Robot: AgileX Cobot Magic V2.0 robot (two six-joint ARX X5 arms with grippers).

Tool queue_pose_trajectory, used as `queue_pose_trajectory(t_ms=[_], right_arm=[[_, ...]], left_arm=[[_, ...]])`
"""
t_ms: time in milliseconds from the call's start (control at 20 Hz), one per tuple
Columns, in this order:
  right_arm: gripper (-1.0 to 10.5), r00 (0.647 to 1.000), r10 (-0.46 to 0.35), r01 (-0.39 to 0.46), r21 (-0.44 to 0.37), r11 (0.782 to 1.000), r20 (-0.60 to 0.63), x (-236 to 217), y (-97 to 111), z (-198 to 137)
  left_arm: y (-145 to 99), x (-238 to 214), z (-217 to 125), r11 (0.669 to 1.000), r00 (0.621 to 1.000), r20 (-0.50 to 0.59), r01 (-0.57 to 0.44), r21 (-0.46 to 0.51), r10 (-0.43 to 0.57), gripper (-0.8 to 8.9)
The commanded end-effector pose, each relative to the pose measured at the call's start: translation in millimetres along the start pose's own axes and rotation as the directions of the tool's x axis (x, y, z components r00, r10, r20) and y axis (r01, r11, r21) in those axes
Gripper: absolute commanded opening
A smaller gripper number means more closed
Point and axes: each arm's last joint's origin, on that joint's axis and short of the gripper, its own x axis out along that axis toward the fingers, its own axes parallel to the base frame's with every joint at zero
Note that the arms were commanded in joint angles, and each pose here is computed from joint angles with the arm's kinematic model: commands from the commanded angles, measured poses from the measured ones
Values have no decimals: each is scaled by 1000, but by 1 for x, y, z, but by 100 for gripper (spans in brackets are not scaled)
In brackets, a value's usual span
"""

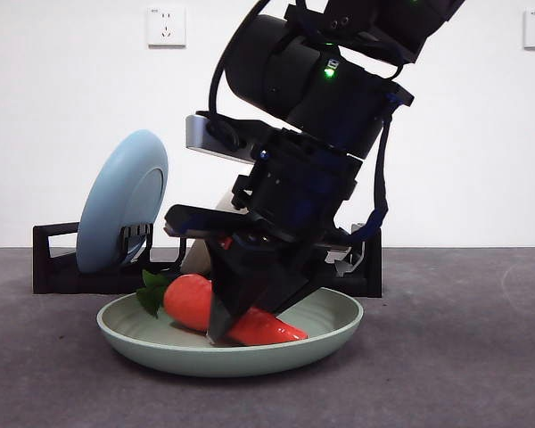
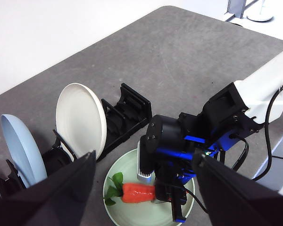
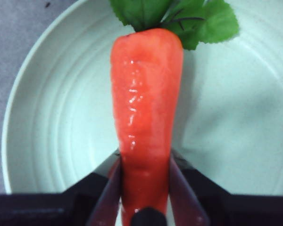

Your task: Take the green plate from the plate rack,put the plate on the table,take the carrot from the table,put the carrot in the plate

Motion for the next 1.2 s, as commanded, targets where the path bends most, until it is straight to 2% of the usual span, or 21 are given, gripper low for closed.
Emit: queue_pose_trajectory(t_ms=[50,250,400,650,750,850,900,1000,1100,1150,1200], right_arm=[[550,1000,-8,8,15,1000,-1,-4,1,-1],[575,996,-21,19,22,1000,88,-40,4,8],[571,995,-14,9,49,999,101,-90,8,4],[562,989,116,-124,86,989,91,-184,17,-33],[545,987,123,-133,104,986,100,-205,18,-45],[449,987,123,-135,113,984,108,-221,18,-56],[393,986,123,-136,117,984,112,-228,18,-62],[262,985,124,-138,117,983,122,-240,19,-71],[67,983,124,-139,113,984,136,-250,19,-79],[-20,982,124,-141,112,984,143,-253,19,-82],[-7,981,125,-142,109,984,151,-256,19,-84]], left_arm=[[0,0,0,1000,1000,1,-2,-6,2,346],[0,0,-2,1000,1000,-10,-2,-1,2,346],[0,0,-5,1000,999,-43,-6,16,7,346],[2,-1,-14,999,992,-128,-6,50,12,345],[1,-1,-15,999,989,-147,9,53,-1,341],[1,-1,-17,998,985,-169,44,50,-35,329],[0,-2,-18,997,982,-180,63,41,-54,278],[0,-2,-19,995,977,-197,90,32,-82,133],[-1,-2,-21,994,972,-212,108,32,-99,-24],[-1,-2,-21,993,971,-216,112,31,-103,-6],[-1,-2,-21,993,970,-219,111,31,-102,-8]])
